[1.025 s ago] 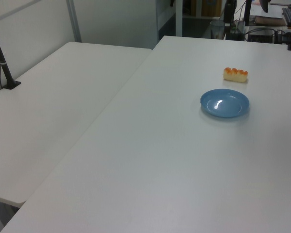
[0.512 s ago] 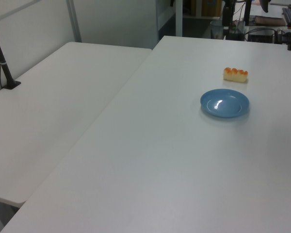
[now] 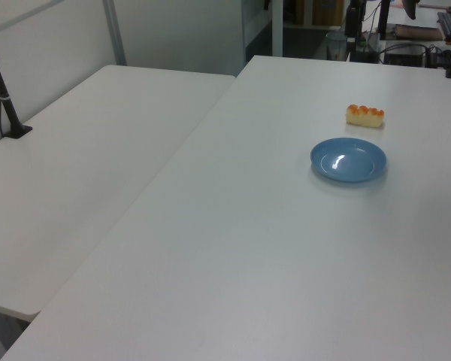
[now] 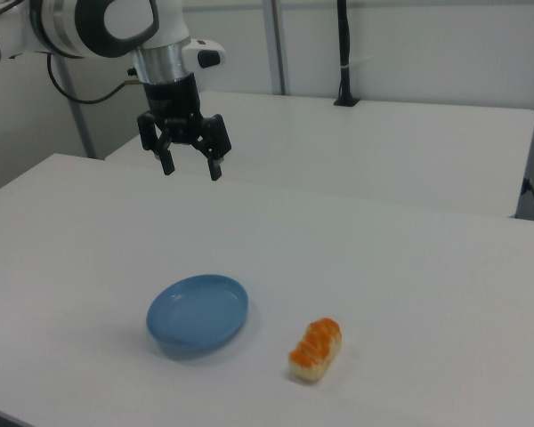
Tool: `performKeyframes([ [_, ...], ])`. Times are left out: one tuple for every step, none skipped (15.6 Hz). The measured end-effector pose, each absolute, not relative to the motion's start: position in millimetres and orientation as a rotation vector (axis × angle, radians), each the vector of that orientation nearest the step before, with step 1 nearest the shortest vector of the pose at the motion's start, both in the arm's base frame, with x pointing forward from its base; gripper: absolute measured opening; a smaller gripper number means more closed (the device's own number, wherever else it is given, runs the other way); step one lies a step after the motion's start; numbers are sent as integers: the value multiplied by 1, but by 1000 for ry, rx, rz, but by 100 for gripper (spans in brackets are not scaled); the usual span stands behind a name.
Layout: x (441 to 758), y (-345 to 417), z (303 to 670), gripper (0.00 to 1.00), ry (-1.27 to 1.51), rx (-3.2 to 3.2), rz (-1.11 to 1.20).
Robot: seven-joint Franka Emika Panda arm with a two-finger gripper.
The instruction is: Put the bread on a plate
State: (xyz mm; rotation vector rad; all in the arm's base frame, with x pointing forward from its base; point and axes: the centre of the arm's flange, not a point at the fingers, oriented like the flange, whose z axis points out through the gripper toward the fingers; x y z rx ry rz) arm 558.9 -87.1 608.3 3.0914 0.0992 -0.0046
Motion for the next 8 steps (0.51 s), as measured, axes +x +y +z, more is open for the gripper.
performKeyframes([
  [559, -88, 608, 100, 98, 3091, -4],
  [559, -88, 608, 100, 97, 3091, -4],
  [559, -88, 608, 100, 97, 3091, -4],
  [559, -88, 608, 100, 97, 3092, -7],
  [558, -88, 608, 100, 97, 3093, -19],
  [557, -88, 607, 100, 96, 3094, -28],
  [557, -88, 608, 100, 95, 3094, -30],
  [557, -89, 608, 100, 93, 3094, -30],
])
